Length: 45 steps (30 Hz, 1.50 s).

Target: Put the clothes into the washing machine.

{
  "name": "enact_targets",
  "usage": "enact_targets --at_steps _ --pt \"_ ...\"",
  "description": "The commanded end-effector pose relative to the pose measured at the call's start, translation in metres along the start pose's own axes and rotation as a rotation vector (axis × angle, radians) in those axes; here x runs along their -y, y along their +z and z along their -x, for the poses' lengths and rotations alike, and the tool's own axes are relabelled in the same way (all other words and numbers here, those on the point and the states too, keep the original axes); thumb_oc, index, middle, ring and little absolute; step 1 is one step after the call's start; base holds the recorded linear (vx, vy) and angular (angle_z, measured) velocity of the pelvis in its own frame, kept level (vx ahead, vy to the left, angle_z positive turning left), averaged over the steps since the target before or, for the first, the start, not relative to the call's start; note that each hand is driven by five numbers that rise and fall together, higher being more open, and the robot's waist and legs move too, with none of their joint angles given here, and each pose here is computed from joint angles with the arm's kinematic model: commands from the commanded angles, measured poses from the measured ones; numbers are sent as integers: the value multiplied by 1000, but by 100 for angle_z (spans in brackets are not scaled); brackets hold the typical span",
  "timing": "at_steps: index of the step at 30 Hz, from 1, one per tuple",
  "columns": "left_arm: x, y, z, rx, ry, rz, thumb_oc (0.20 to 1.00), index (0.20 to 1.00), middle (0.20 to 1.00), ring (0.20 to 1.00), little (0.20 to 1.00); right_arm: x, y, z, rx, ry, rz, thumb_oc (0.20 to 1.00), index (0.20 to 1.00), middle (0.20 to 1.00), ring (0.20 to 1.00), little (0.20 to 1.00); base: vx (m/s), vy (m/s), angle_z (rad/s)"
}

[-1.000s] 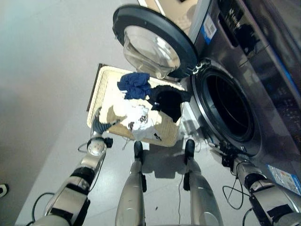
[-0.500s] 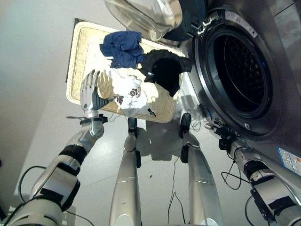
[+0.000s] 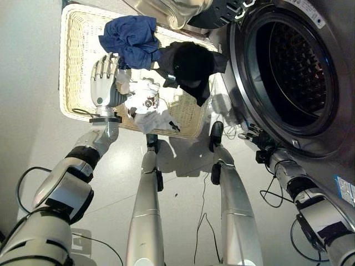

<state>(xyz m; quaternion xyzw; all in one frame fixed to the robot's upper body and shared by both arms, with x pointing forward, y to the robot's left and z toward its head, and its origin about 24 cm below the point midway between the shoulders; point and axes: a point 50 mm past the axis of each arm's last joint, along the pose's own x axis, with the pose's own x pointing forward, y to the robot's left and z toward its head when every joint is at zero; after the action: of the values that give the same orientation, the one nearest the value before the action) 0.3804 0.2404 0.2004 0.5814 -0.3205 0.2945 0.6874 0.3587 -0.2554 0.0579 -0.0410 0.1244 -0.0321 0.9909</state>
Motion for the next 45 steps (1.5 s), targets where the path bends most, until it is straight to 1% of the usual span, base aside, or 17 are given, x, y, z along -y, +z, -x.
enact_targets --at_steps 1,9,15,21,27,31,34,36,45 --pt "-24 -13 -22 -8 135 -57 1000 1000 1000 1000 1000 4 0 4 19 19 20 1000 1000 1000 1000 1000 0 0 0" --pt "-44 -9 -48 0 237 -94 1000 1000 1000 1000 1000 -4 12 -1 46 40 18 1000 1000 1000 1000 1000 0 0 0" --pt "-53 -5 -56 7 324 -68 1000 1000 1000 1000 1000 -8 9 -1 44 46 17 1000 1000 1000 1000 1000 0 0 0" --pt "-59 1 -62 17 377 -26 1000 1000 1000 1000 1000 -12 9 -1 50 55 9 1000 1000 1000 1000 1000 0 0 0" --pt "-57 0 -57 10 374 -12 1000 1000 1000 1000 1000 -15 6 -1 48 57 3 1000 1000 1000 1000 1000 0 0 0" --pt "-58 -1 -61 -1 350 -21 1000 1000 1000 1000 1000 -13 9 -1 55 55 8 1000 1000 1000 1000 1000 0 0 0" --pt "-56 -2 -64 -6 286 -37 1000 1000 1000 1000 1000 -12 12 -3 54 55 16 1000 1000 1000 1000 1000 2 26 0" --pt "-57 -2 -66 -13 274 -35 1000 1000 1000 1000 1000 -12 15 -3 57 56 20 1000 1000 1000 1000 1000 0 19 0" --pt "-58 -14 -76 -118 157 -60 1000 1000 1000 1000 1000 -11 19 -5 61 72 35 1000 1000 1000 1000 1000 2 15 0"
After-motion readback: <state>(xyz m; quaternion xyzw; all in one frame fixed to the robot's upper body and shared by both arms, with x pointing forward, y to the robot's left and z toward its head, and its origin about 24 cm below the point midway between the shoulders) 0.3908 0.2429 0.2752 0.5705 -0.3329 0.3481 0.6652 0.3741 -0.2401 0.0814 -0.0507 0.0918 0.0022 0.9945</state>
